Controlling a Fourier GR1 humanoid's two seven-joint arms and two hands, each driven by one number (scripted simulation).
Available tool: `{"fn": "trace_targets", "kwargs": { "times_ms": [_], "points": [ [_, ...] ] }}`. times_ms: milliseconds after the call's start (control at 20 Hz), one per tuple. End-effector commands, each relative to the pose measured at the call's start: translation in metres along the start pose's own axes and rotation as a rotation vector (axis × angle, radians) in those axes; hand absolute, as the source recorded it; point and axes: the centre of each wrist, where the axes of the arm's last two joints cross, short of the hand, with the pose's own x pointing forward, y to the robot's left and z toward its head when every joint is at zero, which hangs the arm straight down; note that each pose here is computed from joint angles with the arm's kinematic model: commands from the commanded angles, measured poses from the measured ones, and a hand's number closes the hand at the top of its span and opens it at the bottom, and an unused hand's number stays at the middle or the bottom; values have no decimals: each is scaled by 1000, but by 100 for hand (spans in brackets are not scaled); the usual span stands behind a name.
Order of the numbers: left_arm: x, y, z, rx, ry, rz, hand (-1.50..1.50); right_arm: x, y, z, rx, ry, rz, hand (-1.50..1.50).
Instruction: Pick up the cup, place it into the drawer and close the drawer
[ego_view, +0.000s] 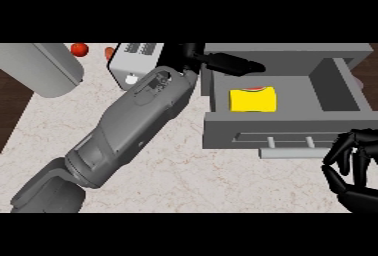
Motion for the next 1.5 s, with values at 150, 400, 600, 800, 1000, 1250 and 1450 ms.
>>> {"fn": "trace_targets", "kwargs": {
  "times_ms": [150,400,600,800,1000,1250,1450],
  "points": [
    [15,52,3,38,2,27,-150,-4,13,-11,-6,105,180,150],
    [1,95,32,87,0,61,-150,-8,39,-33,-20,114,241,150],
    [5,137,41,99,22,59,-150,-34,55,-46,24,112,330,150],
    [3,157,64,106,35,73,-150,-54,73,-47,140,177,512,150],
    [-1,163,81,117,40,80,-150,-95,89,-52,210,210,671,150],
    [-12,201,106,139,30,60,-150,-122,110,-85,259,195,789,150],
    [-21,204,122,126,45,86,-150,-162,100,-105,252,247,766,150]
  ]
}}
